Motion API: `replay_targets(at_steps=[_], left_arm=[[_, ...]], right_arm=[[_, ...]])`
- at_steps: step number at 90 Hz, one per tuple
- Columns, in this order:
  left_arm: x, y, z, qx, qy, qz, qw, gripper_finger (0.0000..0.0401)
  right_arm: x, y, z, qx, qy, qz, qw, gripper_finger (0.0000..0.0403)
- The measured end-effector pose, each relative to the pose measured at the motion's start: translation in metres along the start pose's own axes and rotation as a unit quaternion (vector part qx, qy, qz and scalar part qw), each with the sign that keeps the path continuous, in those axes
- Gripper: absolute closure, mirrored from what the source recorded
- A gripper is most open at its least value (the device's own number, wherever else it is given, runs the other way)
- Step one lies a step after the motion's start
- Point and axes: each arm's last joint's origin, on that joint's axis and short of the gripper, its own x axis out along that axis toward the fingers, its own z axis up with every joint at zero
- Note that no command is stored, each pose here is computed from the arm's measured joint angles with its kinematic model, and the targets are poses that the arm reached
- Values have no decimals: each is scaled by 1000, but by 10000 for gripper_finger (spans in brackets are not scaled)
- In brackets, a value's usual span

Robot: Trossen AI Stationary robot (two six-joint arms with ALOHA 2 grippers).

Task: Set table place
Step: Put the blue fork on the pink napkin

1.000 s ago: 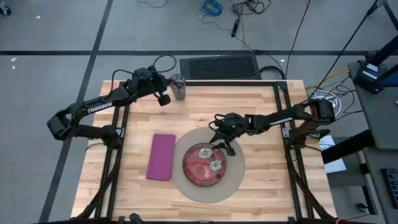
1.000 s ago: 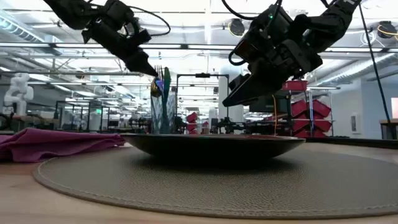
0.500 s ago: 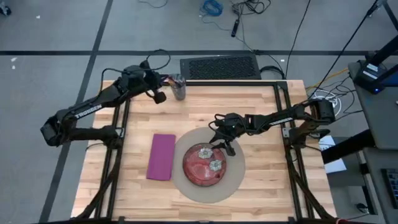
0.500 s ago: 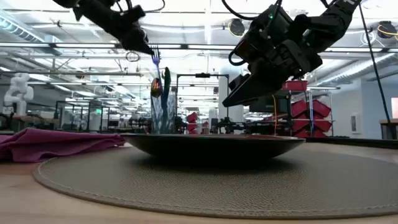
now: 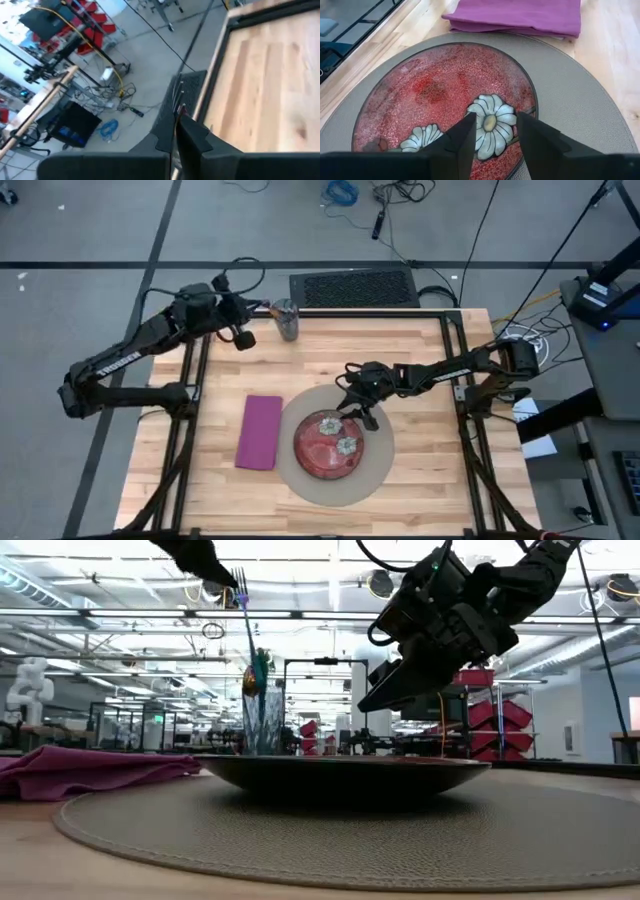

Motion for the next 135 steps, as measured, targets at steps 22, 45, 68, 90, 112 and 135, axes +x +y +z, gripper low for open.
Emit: replay_targets(at_steps=[22, 45, 68, 90, 112, 135], left_arm=[[-41, 0, 17, 0, -6, -6, 1000, 401], [-65, -10, 8, -62, 48, -122, 989, 401], [-64, -28, -8, -143, 129, -277, 941, 401], [-42, -50, -22, -210, 162, -382, 885, 401], [4, -97, -71, -268, 196, -465, 820, 401], [25, -132, -116, -315, 201, -511, 774, 401]], right_arm=[[0, 0, 0, 0, 0, -1, 1000, 273], [0, 0, 0, 5, 0, -3, 1000, 273], [0, -1, 1, 5, -2, -13, 1000, 273], [0, -1, 2, 3, -11, -16, 1000, 273], [0, -1, 2, 2, -9, -15, 1000, 273], [0, -1, 0, -1, 1, -14, 1000, 273]])
